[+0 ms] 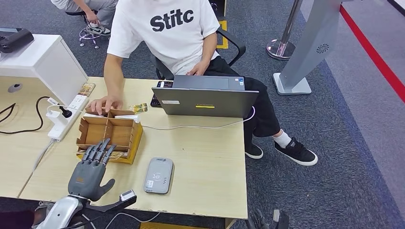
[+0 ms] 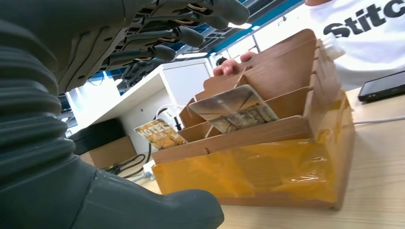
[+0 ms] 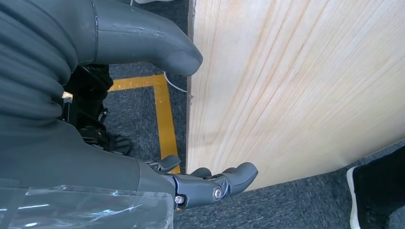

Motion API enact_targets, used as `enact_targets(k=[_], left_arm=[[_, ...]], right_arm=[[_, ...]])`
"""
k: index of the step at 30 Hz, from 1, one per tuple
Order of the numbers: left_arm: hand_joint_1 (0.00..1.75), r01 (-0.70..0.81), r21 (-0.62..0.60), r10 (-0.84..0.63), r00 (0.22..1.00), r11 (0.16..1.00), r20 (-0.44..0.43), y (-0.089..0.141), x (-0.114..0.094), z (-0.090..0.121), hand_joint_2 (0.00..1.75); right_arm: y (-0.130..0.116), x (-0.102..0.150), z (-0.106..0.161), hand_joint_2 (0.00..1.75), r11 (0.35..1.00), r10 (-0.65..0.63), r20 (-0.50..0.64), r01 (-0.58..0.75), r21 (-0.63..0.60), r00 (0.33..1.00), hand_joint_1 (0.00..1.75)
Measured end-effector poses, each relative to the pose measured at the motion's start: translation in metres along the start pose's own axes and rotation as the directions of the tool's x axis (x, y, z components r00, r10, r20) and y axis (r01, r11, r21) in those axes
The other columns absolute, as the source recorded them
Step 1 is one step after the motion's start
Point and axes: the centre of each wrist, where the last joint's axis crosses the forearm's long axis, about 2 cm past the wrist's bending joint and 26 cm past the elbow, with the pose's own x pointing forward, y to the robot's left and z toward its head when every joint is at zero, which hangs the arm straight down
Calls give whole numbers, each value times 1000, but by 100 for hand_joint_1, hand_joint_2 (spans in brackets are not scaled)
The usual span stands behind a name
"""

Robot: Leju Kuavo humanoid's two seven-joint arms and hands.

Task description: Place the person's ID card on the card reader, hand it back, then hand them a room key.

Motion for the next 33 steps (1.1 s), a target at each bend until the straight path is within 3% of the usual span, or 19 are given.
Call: enact_targets(k=[11, 17, 33], left_arm=[[0, 40, 35, -38, 998, 999, -49, -8, -26, 5, 175], [0, 89, 28, -88, 995, 996, -47, -15, -38, -5, 175], [0, 46, 80, -45, 999, 996, -19, -18, -35, -10, 175]], right_arm=[[0, 0, 0, 175, 1000, 12, -7, -12, 8, 1000, 0], [2, 1, -1, 175, 999, 30, -22, -30, 25, 999, 0], [6, 0, -1, 175, 999, 25, -22, -24, 42, 999, 0]])
